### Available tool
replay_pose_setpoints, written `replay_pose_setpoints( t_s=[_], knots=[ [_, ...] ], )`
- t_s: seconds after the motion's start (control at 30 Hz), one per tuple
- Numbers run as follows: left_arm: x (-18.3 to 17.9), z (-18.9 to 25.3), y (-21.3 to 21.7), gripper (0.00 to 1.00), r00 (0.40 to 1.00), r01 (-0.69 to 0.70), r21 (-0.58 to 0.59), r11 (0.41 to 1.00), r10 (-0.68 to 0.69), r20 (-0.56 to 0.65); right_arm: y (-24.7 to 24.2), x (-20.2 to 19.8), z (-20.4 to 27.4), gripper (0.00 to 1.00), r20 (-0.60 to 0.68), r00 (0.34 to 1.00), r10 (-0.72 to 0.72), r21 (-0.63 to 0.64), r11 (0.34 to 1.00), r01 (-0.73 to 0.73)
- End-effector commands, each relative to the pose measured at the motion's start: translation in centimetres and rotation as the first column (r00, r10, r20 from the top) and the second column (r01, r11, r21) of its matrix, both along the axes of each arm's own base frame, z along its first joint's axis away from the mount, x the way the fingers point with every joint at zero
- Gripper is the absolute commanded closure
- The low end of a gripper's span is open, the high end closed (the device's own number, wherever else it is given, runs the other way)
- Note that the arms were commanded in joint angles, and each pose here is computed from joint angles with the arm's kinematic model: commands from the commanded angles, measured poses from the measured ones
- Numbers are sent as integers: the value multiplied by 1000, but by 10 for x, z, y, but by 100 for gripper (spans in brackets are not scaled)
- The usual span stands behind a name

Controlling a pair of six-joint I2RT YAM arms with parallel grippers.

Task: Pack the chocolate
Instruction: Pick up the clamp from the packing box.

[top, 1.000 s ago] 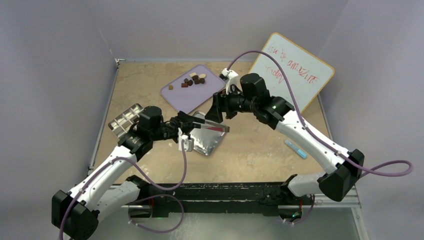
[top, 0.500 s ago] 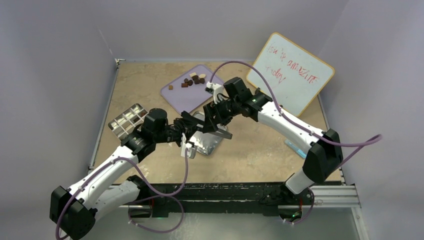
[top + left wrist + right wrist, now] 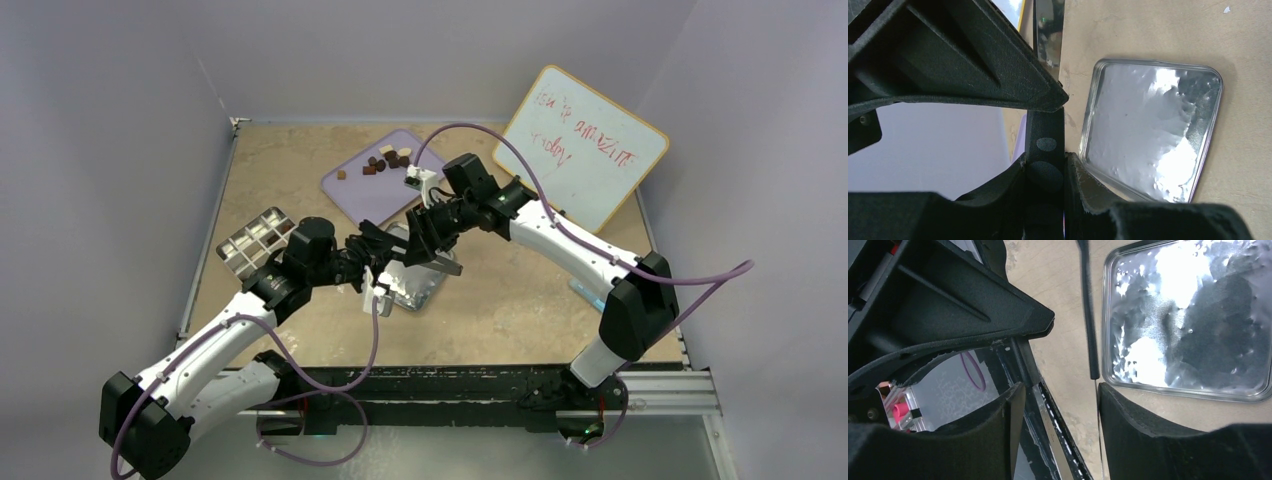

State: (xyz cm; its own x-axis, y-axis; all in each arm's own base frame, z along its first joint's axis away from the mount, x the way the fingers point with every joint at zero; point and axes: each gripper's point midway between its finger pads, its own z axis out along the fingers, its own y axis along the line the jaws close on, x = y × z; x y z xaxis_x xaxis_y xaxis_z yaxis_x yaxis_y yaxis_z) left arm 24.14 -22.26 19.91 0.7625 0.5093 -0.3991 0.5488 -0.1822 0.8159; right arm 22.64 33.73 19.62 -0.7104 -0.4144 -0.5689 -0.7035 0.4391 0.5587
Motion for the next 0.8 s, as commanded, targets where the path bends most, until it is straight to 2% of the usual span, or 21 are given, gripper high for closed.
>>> replay_pose_setpoints(
  t_s=[0.0,0.3,0.43,0.6,0.77],
  knots=[
    [1,14,-5,100,998,19,-35,999,-17,54,4,3,4,45,9,1000,-1,28,1000,1],
    [1,16,-3,100,997,10,-48,999,-6,73,6,-4,2,39,-4,999,44,50,998,-44],
    [2,17,-4,100,997,7,-60,998,-3,73,6,-4,4,49,5,999,49,52,997,-49],
    [3,15,-4,100,998,3,-54,999,1,68,0,-6,2,41,21,998,51,50,997,-52],
    [4,16,-5,100,998,-1,-63,998,5,60,-2,-10,2,42,25,996,87,61,994,-89]
  ],
)
